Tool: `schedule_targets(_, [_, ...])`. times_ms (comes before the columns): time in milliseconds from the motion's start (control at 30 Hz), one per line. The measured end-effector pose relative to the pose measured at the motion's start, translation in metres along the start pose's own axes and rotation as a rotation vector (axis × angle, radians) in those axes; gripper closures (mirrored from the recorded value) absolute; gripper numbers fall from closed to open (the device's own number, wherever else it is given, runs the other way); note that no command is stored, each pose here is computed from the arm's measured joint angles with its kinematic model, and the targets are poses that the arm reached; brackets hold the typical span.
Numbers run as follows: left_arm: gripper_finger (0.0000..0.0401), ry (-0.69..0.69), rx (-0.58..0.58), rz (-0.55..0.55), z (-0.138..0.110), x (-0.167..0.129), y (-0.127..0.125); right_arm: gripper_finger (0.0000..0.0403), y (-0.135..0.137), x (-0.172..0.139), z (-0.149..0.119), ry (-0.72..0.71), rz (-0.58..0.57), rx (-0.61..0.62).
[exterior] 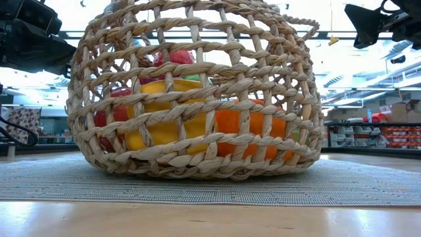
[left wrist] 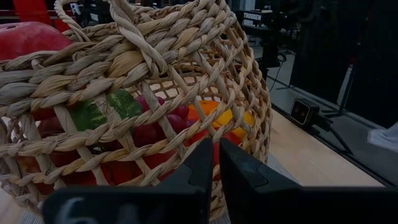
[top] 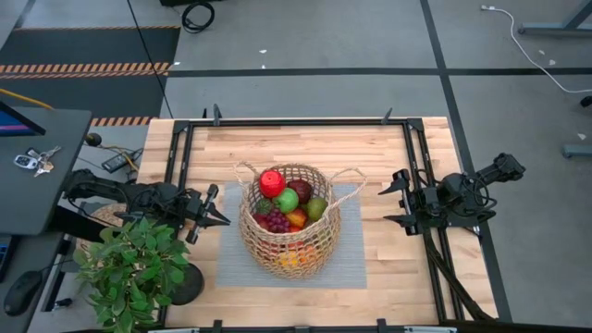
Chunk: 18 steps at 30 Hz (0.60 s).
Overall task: Build produce basket
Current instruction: Return to Home Position
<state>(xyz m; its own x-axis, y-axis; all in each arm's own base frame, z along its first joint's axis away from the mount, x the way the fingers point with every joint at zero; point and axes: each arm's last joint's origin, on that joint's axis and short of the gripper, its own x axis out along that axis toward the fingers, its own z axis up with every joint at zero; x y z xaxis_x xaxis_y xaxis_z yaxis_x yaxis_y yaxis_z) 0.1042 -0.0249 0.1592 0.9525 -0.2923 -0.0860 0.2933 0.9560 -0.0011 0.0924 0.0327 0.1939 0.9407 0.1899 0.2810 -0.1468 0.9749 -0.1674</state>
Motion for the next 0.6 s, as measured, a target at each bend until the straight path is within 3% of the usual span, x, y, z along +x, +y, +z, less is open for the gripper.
schedule_targets(600, [0.0369,0.000,0.000,0.000,0.0000,0.0000,0.0000,0.0093,0.0000,0.0000,0.0000,0.000,0.000,0.000])
